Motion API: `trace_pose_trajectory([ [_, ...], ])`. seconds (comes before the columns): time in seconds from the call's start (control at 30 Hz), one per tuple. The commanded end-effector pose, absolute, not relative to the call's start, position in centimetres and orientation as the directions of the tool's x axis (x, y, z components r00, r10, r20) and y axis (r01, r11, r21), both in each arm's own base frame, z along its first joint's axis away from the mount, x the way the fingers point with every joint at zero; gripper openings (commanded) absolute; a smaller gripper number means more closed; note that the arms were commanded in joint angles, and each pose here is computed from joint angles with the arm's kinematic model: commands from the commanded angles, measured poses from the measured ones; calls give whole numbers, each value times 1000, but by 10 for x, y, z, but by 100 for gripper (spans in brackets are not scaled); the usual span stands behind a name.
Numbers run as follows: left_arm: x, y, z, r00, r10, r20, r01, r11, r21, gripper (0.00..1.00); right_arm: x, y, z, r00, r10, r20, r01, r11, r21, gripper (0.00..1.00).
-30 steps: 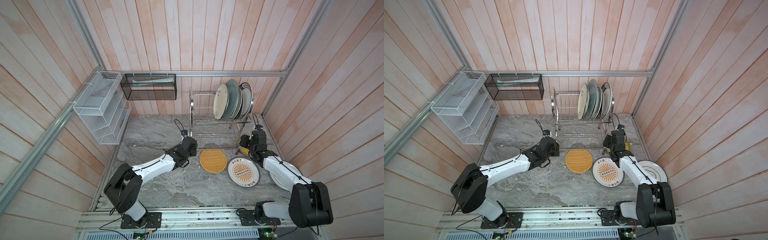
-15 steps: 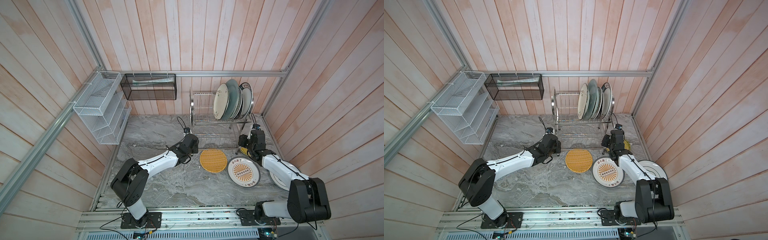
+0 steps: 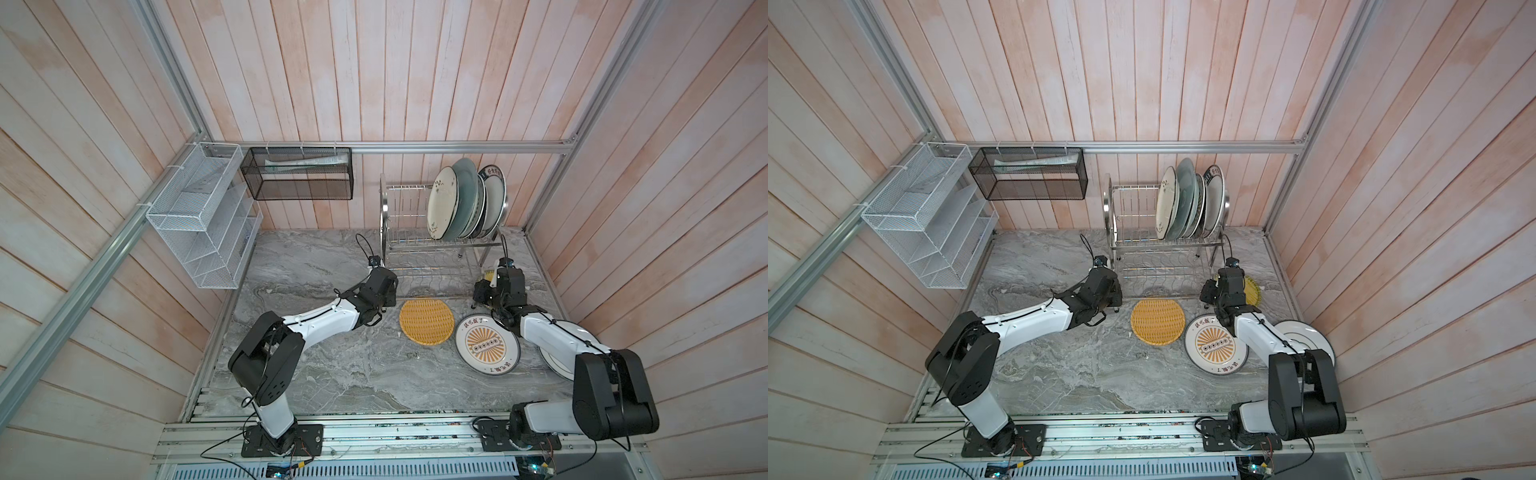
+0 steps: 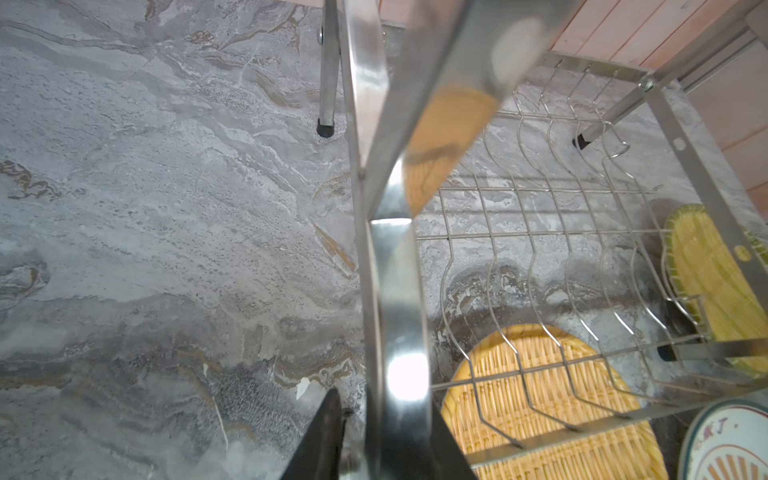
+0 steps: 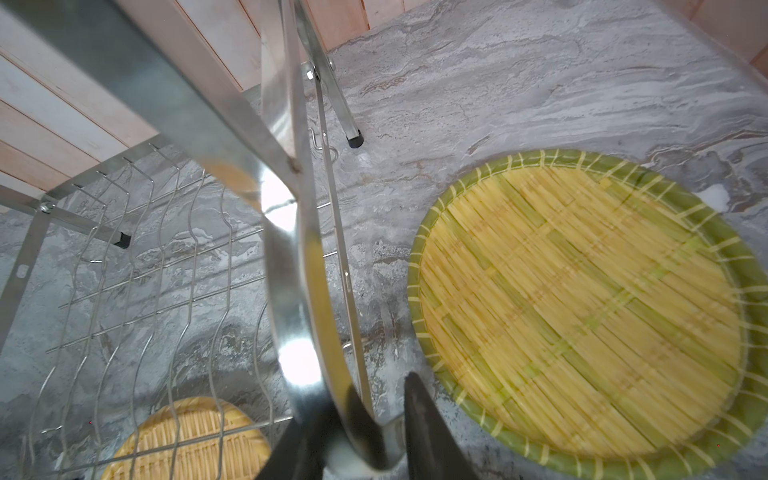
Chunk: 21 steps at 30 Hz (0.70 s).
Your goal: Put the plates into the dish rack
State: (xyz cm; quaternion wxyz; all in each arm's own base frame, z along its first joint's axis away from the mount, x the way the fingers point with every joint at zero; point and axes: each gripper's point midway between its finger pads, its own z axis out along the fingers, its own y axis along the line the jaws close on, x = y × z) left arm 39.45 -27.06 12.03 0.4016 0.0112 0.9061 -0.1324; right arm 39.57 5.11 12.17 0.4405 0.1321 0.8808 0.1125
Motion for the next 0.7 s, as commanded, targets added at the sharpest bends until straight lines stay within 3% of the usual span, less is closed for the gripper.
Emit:
trace_pose_trajectory([
  [0.0, 402, -276, 123, -669, -88, -738, 136, 962, -237, 28, 394, 43, 114, -578, 328, -747, 161, 944, 289, 29],
  [0.43, 400, -272, 119, -677, -107, -728, 109, 964, -243, 8, 399, 54, 111, -590, 298, -751, 94, 948, 303, 1],
  [0.67, 399, -262, 125, -661, -130, -739, 73, 969, -236, 1, 400, 60, 108, -602, 294, -742, 75, 947, 314, 0],
])
